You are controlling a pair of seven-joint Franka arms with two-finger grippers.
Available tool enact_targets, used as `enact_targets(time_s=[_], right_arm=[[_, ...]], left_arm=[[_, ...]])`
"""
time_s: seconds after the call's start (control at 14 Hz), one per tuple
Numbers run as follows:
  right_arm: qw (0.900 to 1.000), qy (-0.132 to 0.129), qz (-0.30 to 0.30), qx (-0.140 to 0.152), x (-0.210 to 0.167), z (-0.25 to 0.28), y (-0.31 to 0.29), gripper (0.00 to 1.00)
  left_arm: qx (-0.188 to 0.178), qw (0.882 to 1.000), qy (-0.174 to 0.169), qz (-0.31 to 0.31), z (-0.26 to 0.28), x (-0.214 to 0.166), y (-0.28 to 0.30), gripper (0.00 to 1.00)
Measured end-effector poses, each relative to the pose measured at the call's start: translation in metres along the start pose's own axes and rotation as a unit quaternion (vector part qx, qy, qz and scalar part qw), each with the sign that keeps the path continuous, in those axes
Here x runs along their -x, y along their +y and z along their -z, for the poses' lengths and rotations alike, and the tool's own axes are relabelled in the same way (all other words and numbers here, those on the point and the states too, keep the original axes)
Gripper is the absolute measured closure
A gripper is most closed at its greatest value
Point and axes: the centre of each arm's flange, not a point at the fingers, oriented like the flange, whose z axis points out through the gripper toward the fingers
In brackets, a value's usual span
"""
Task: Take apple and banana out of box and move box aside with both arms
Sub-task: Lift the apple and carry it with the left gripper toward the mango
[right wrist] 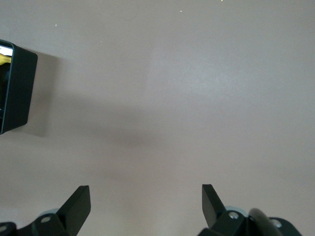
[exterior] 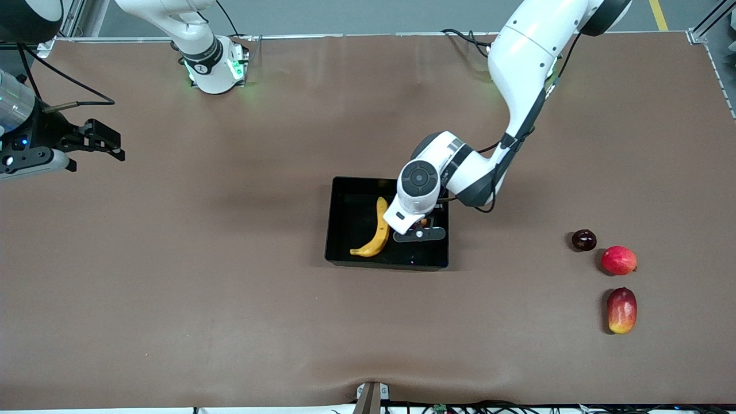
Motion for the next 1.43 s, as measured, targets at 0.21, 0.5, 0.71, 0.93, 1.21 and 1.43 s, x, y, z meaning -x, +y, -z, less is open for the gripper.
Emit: enact_targets(time_s=[0.21, 0.5, 0.71, 0.93, 1.21, 1.43], right_arm=[[1.000, -0.001, -0.001, 0.000, 0.000, -0.001, 0.002, 0.00], [1.000, -0.007, -0.001, -0.001, -0.005, -0.010, 0.002, 0.00], [1.000, -0.010, -0.002, -0.001, -0.007, -0.014, 0.002, 0.00], [1.000, -0.012, -0.001, -0.001, -0.009, -0.016, 0.002, 0.00], [1.000, -0.012, -0.001, -0.001, -0.009, -0.016, 0.002, 0.00], [1.000, -0.012, -0.001, -0.001, -0.009, -0.016, 0.002, 0.00]], left_arm=[[0.014, 0.999, 0.032, -0.020, 0.059, -0.014, -0.017, 0.36], [0.032, 0.993, 0.098, -0.051, 0.158, -0.032, -0.065, 0.36], [0.030, 0.991, 0.123, -0.051, 0.201, -0.060, -0.136, 0.36], [0.014, 0.992, 0.110, -0.054, 0.206, -0.087, -0.215, 0.36], [0.003, 0.997, 0.078, -0.024, 0.189, -0.103, -0.282, 0.36], [0.002, 0.998, 0.063, -0.004, 0.168, -0.117, -0.330, 0.36]])
